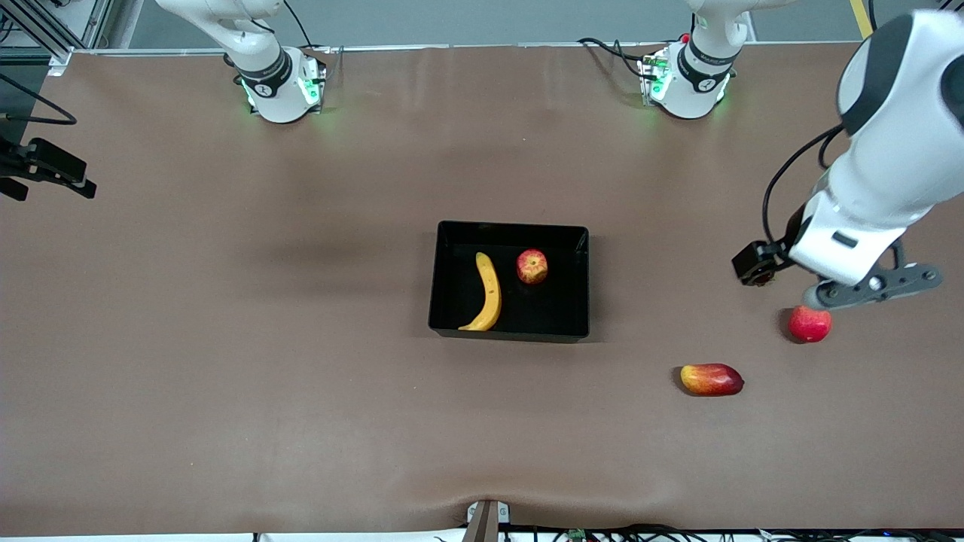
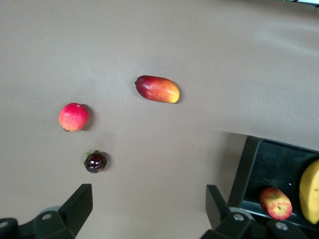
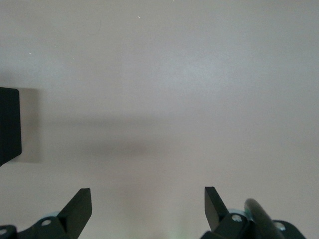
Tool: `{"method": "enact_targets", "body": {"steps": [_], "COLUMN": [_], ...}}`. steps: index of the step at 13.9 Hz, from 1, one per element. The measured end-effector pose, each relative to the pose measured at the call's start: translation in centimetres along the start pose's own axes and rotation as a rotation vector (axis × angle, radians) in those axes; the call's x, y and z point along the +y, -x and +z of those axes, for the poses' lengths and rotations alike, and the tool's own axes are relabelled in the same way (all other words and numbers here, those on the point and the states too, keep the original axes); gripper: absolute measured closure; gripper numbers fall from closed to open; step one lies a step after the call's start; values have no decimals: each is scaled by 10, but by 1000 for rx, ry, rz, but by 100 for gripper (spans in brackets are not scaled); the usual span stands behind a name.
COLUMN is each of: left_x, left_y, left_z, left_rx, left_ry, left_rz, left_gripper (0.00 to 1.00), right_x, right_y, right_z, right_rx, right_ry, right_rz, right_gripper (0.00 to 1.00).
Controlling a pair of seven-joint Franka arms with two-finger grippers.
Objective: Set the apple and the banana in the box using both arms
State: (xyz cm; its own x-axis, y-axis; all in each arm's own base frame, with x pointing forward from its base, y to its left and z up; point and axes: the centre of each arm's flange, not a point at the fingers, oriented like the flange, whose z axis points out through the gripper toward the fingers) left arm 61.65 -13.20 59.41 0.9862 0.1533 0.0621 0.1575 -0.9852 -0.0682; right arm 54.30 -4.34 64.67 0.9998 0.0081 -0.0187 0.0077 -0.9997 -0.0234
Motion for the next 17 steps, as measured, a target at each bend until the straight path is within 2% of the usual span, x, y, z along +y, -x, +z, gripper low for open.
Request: {"method": "enact_targets", "body": {"steps": [3, 6, 12, 17], "left_x": [-37, -67, -85, -90], "left_y": [11, 30, 66, 75], "left_z": [-15, -16, -14, -21], "left_rx": [-6, -37, -72, -63], "left_ry": [0, 10, 36, 37], "left_rz": [52, 38, 73, 74], "left_gripper": [0, 0, 0, 0], "right_x": [2, 6, 14, 15], "right_y": [0, 0, 1, 1], "right_z": [0, -1, -1, -1], "right_rx": [3, 3, 4, 4], "right_ry": [0, 0, 0, 0], "right_rz": [4, 11, 27, 28], "right_gripper": [0, 0, 0, 0]}}
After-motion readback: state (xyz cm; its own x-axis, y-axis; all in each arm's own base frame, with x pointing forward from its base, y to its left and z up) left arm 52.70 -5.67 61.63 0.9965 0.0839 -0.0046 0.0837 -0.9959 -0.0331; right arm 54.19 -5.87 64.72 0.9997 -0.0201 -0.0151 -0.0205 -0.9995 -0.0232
